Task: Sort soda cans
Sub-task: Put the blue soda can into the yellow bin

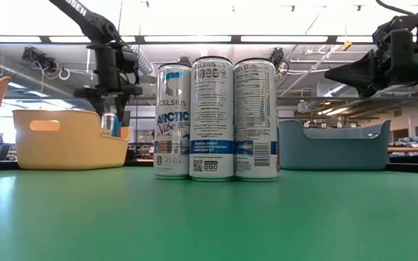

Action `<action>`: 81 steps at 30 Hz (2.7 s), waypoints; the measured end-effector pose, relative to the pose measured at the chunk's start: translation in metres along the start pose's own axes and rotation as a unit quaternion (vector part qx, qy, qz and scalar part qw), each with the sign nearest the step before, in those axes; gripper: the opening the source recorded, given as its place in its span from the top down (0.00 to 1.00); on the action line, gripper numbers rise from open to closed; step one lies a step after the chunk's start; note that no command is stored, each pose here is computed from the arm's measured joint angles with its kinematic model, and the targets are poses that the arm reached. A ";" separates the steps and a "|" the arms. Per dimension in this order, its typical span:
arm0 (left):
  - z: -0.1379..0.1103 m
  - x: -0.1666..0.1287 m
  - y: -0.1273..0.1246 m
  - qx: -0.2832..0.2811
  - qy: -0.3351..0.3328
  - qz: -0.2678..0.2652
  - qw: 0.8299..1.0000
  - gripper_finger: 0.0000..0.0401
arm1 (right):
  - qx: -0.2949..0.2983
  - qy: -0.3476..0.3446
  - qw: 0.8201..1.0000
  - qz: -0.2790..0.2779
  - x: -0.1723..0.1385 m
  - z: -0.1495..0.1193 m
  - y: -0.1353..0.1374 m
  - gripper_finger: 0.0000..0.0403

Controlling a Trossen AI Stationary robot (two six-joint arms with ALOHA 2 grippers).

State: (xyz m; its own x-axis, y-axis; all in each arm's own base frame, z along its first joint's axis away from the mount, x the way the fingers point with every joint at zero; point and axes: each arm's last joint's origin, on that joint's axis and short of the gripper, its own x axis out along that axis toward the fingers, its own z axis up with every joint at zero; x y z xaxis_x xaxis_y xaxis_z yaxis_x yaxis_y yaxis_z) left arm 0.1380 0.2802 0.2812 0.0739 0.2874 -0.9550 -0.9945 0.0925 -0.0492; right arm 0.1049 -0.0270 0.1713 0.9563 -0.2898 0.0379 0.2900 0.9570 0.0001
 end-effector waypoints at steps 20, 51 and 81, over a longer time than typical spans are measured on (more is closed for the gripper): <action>-0.003 0.020 -0.027 0.045 0.024 -0.007 0.999 0.42 | 0.000 0.000 1.000 0.000 0.000 0.000 0.000 1.00; 0.004 -0.006 -0.025 0.102 0.028 0.041 0.994 0.15 | 0.000 0.000 1.000 0.000 0.000 0.000 0.000 1.00; -0.048 -0.053 -0.093 0.309 -0.014 -0.053 0.950 0.93 | 0.000 0.000 1.000 0.000 0.000 0.000 0.000 1.00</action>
State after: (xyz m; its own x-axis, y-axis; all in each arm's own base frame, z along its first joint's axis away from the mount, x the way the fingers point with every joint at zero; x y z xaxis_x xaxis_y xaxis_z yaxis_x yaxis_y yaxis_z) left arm 0.2229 0.2109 0.3223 0.1811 0.2691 -0.9459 -0.7490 0.6611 0.0447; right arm 0.1049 -0.0270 0.1712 0.9562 -0.2902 0.0379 0.2904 0.9569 0.0000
